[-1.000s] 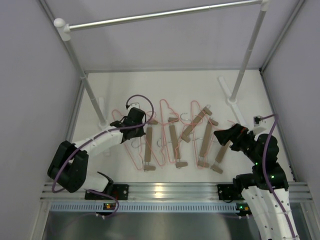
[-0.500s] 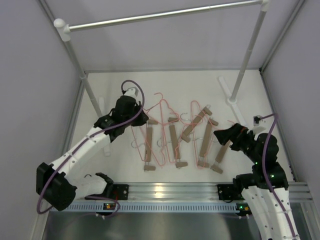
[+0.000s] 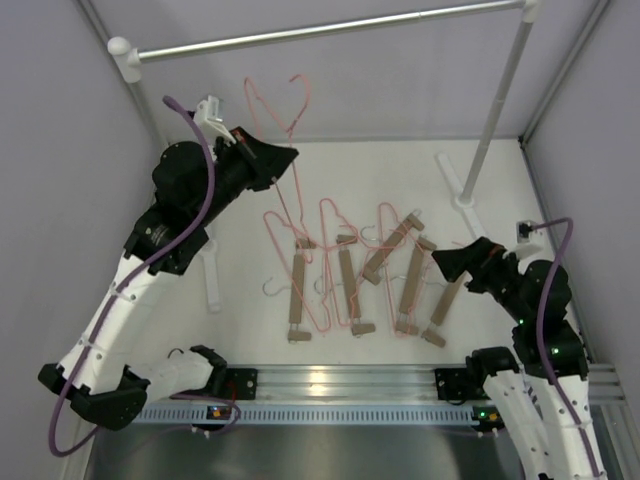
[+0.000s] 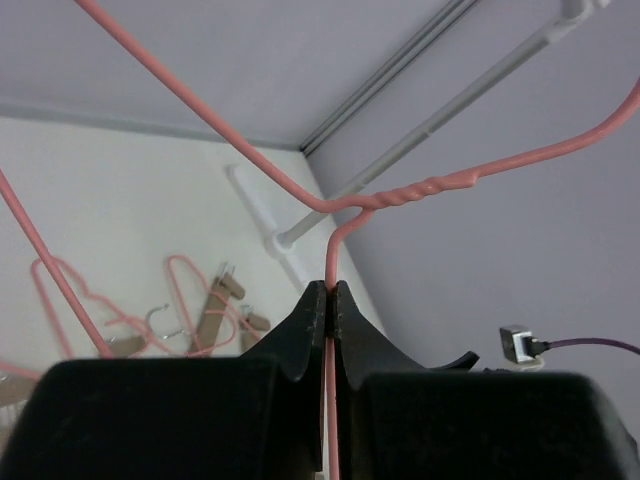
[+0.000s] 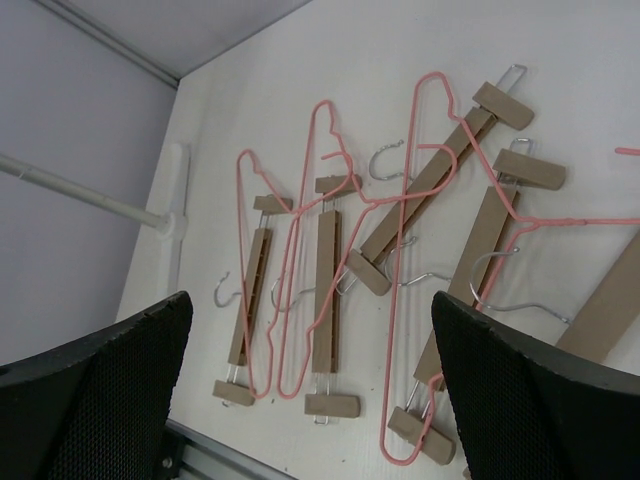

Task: Organize the hangers

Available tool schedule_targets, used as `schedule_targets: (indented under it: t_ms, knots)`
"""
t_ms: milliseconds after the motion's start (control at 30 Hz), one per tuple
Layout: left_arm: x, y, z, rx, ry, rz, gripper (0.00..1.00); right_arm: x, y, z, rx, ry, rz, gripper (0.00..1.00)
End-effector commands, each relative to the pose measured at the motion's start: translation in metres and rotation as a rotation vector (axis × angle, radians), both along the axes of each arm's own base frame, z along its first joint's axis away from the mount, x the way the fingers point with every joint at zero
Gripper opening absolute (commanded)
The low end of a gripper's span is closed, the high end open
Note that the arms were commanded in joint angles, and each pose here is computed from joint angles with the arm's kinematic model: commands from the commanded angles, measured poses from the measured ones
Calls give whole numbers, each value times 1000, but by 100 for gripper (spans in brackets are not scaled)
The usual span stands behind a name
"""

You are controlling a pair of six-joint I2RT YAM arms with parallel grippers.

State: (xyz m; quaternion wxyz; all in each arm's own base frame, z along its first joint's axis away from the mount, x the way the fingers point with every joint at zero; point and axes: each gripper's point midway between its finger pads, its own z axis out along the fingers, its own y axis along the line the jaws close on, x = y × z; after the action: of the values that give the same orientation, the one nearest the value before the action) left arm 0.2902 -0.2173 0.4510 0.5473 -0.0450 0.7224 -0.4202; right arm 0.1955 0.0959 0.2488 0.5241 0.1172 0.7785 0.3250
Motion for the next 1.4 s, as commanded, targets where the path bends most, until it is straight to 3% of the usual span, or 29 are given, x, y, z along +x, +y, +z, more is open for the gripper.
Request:
schedule_targets:
  t_ms: [0, 333, 1033, 1367]
  knots:
    - [-5, -5, 53, -142, -84, -29, 0, 1, -3, 29, -7, -66, -14, 100]
    - [11, -13, 97, -260, -147, -25, 0, 0, -4, 50, -10, -106, -11, 100]
    - [29, -1, 117, -350, -209, 80, 0, -4, -3, 65, -16, -131, -3, 99]
    - [54, 6, 103, -360, -174, 172, 0, -6, -3, 69, -20, -133, 1, 99]
